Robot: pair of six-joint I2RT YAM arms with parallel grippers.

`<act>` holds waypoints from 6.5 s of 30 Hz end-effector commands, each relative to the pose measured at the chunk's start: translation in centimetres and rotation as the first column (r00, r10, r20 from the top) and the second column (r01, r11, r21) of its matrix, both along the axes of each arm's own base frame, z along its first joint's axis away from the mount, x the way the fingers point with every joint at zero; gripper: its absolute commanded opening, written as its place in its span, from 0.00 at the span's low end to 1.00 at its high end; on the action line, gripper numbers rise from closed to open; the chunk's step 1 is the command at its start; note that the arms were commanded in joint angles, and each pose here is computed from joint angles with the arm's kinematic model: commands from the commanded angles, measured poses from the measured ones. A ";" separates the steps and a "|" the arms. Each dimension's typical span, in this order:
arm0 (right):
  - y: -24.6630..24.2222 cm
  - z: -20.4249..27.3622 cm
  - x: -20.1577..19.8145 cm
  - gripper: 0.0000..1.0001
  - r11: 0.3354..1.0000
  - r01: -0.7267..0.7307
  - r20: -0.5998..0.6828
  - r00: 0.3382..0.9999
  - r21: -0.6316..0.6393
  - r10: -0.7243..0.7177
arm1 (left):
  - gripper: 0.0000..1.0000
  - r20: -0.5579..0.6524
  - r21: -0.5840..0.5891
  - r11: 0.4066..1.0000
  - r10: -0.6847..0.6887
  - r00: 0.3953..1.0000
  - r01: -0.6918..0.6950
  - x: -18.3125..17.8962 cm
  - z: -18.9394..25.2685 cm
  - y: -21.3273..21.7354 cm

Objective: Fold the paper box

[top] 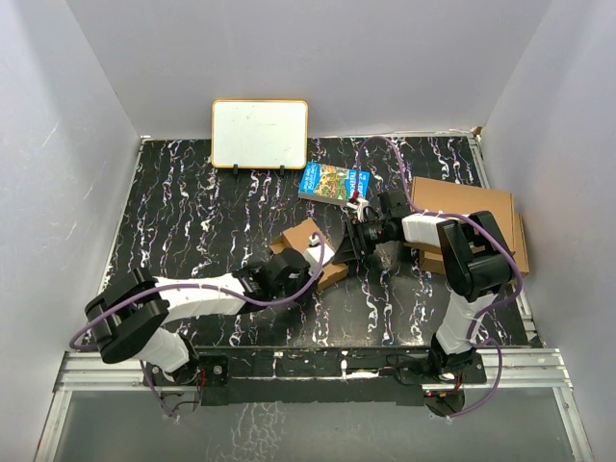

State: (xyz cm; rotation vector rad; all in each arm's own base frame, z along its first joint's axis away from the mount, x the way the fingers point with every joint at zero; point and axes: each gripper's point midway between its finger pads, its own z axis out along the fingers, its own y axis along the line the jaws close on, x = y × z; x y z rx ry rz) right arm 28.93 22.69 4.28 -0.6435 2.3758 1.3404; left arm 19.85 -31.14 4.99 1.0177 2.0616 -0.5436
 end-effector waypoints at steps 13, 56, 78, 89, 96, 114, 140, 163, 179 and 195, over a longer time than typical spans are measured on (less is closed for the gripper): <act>-1.2 -2.9 1.1 0.61 0.990 0.028 0.056 0.998 -0.135 -0.021 | 0.51 -0.007 -0.115 0.984 0.134 0.991 -0.134 0.9 6.5 0.4; -1.0 -3.2 1.0 0.62 0.991 0.012 0.046 0.999 -0.133 -0.006 | 0.97 -0.749 -0.408 0.383 0.379 0.543 -0.829 14.0 1.6 9.7; -0.9 -3.5 0.8 0.61 0.990 0.005 0.043 0.999 -0.142 0.001 | 0.71 -0.770 -0.309 0.460 0.392 0.503 -0.832 13.9 -1.2 8.7; -0.9 -3.4 0.9 0.61 0.989 0.003 0.048 0.999 -0.146 0.004 | 0.51 -0.745 -0.235 0.502 0.457 0.486 -0.833 13.7 -2.0 8.7; -0.9 -3.4 0.9 0.61 0.989 0.003 0.050 0.999 -0.148 0.004 | 0.38 -0.730 -0.187 0.512 0.499 0.467 -0.839 13.9 -2.1 8.8; -0.9 -3.3 1.1 0.61 0.988 0.005 0.057 0.998 -0.152 0.004 | 0.56 -0.693 -0.116 0.522 0.567 0.445 -0.845 14.1 -1.2 9.6; -0.8 -3.2 1.0 0.61 0.988 -0.004 0.059 0.998 -0.154 0.014 | 0.50 -0.687 -0.089 0.488 0.601 0.408 -0.868 14.4 0.8 8.6; -0.5 -3.4 0.7 0.61 0.987 -0.019 0.056 0.998 -0.160 0.028 | 0.18 -0.640 -0.011 0.526 0.650 0.410 -0.850 14.6 -0.5 8.4; -0.5 -3.2 0.8 0.61 0.987 -0.020 0.063 0.998 -0.159 0.030 | 0.47 -0.580 -0.153 0.558 0.618 0.531 -0.816 14.6 4.9 8.2; -0.4 -2.9 0.9 0.61 0.988 -0.028 0.069 0.997 -0.153 0.038 | 0.60 -0.638 -0.392 0.596 0.373 0.674 -0.701 2.4 8.3 6.2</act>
